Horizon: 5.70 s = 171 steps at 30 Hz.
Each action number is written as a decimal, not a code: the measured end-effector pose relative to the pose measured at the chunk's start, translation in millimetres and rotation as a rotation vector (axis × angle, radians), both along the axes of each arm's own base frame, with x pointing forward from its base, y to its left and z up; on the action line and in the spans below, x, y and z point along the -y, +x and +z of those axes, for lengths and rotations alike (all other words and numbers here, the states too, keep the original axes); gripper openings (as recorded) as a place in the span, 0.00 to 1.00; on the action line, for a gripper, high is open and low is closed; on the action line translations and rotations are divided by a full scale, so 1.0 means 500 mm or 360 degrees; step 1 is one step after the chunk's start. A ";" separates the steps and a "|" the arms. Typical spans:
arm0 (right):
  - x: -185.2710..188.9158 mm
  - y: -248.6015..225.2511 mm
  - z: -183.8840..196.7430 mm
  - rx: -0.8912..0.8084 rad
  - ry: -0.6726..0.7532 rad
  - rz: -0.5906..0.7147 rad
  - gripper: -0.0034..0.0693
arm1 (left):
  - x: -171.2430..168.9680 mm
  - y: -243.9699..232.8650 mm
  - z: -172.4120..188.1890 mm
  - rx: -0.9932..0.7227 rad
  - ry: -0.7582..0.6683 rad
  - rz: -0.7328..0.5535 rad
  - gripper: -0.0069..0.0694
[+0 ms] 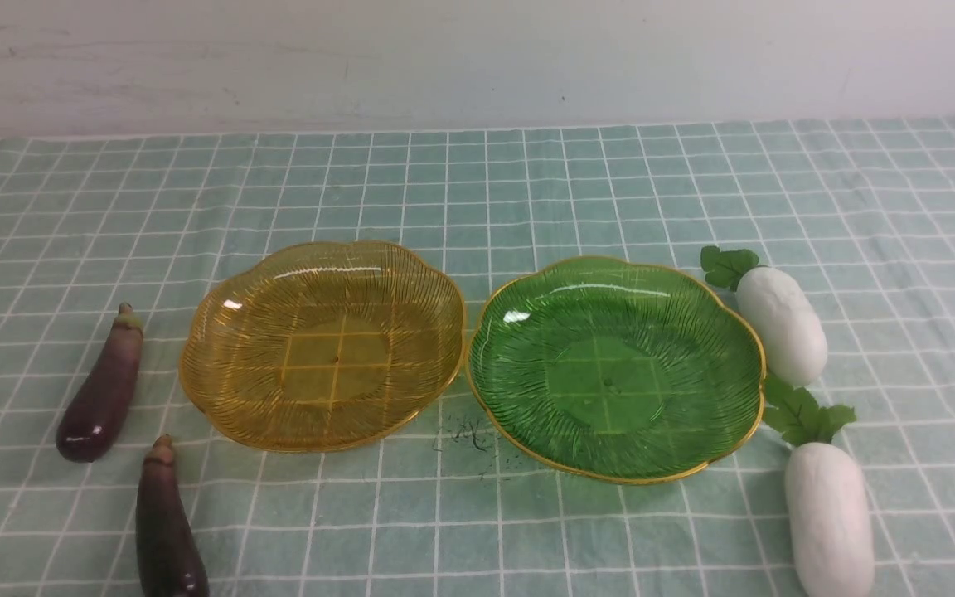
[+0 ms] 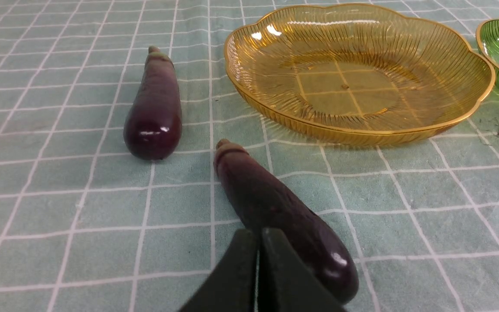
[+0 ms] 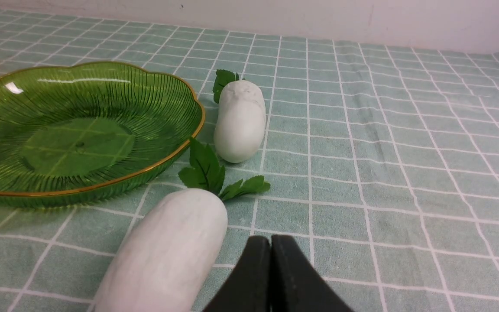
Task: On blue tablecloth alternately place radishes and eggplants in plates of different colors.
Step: 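Place the white radish on the plate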
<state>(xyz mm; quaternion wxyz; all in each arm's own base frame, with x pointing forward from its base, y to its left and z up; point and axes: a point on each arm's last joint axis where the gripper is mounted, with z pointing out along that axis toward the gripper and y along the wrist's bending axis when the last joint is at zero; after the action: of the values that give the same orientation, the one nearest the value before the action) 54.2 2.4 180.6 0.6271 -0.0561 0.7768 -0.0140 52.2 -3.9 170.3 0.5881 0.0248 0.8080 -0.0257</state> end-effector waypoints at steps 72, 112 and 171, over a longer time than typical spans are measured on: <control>-0.060 0.282 0.123 -0.1369 0.0184 0.0264 0.18 | 0.087 0.134 0.102 -0.1484 -0.0601 -0.0315 0.08; -0.120 0.478 0.133 -0.1751 0.0415 0.0569 0.75 | 0.087 0.135 0.101 -0.1469 -0.0557 -0.0357 0.08; -0.047 0.698 -0.037 -0.1206 0.0276 0.0192 0.61 | 0.087 0.135 0.101 -0.1469 -0.0558 -0.0357 0.08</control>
<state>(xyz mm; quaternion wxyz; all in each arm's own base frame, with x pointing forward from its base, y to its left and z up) 403.4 25.7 162.2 0.2981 -0.0497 0.9469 0.1102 119.7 -47.4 221.0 0.1585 -0.0018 0.9596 -0.2323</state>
